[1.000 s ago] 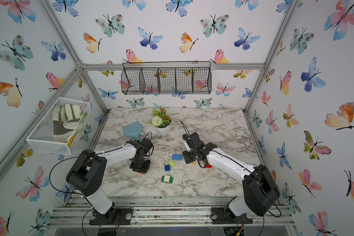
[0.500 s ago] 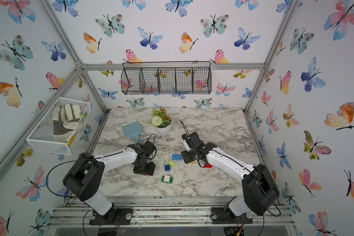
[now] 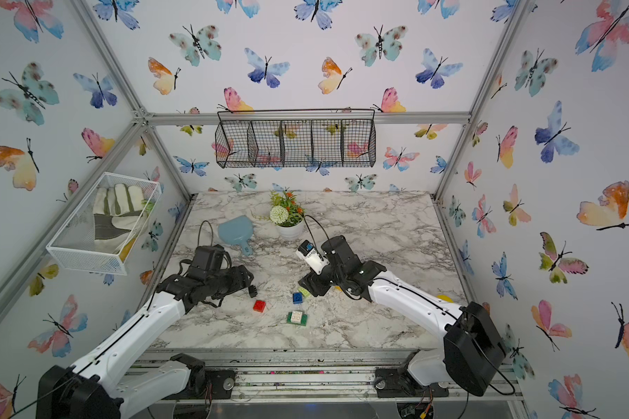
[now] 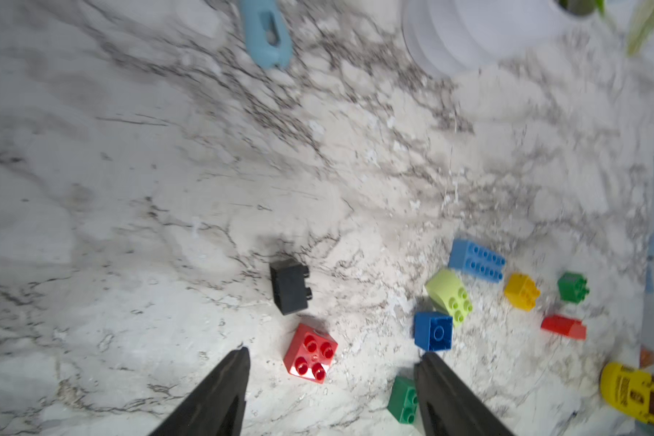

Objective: Assemble the number 1 with lego
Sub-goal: Pick up the lego brick from the center of the board.

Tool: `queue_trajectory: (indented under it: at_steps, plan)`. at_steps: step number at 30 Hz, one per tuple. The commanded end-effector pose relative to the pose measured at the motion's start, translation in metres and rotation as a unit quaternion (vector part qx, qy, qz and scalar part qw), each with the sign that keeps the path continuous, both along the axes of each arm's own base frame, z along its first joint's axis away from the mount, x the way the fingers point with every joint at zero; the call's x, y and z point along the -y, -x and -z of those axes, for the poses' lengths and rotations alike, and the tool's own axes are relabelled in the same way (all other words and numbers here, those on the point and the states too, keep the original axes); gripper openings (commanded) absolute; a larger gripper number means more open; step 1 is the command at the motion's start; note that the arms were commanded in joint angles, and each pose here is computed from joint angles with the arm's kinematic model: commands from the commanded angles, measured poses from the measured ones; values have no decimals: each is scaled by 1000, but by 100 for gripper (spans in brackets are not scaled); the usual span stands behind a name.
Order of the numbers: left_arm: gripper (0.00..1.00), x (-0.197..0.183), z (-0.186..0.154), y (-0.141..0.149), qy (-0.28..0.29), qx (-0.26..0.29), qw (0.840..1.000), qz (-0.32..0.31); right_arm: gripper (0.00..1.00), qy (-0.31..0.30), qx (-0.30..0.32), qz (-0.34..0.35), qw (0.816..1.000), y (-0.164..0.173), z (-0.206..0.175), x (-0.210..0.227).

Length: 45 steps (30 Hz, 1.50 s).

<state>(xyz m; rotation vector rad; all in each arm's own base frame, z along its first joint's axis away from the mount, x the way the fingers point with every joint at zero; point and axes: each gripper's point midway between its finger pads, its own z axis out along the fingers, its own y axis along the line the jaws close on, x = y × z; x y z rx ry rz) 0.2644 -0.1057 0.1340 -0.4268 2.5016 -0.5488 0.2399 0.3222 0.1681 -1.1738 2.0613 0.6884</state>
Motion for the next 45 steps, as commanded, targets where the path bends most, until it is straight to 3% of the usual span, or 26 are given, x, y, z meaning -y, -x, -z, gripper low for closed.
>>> queue_trajectory:
  at_steps: [1, 9, 23, 45]
  plan:
    - [74, -17, -13, -6, 44, 49, 995, -71, 64, -7, 21, -58, 998, 6, 4, -19]
    - [74, -37, 1, 9, 64, 46, 989, -121, 64, 44, -2, -127, 991, 33, 42, -67]
    - [73, -96, 16, 29, 89, 51, 965, -243, 66, 84, -7, -129, 988, 58, 71, -100]
    - [72, -95, 16, 35, 92, 47, 965, -241, 67, 178, -23, -147, 973, 37, 135, -153]
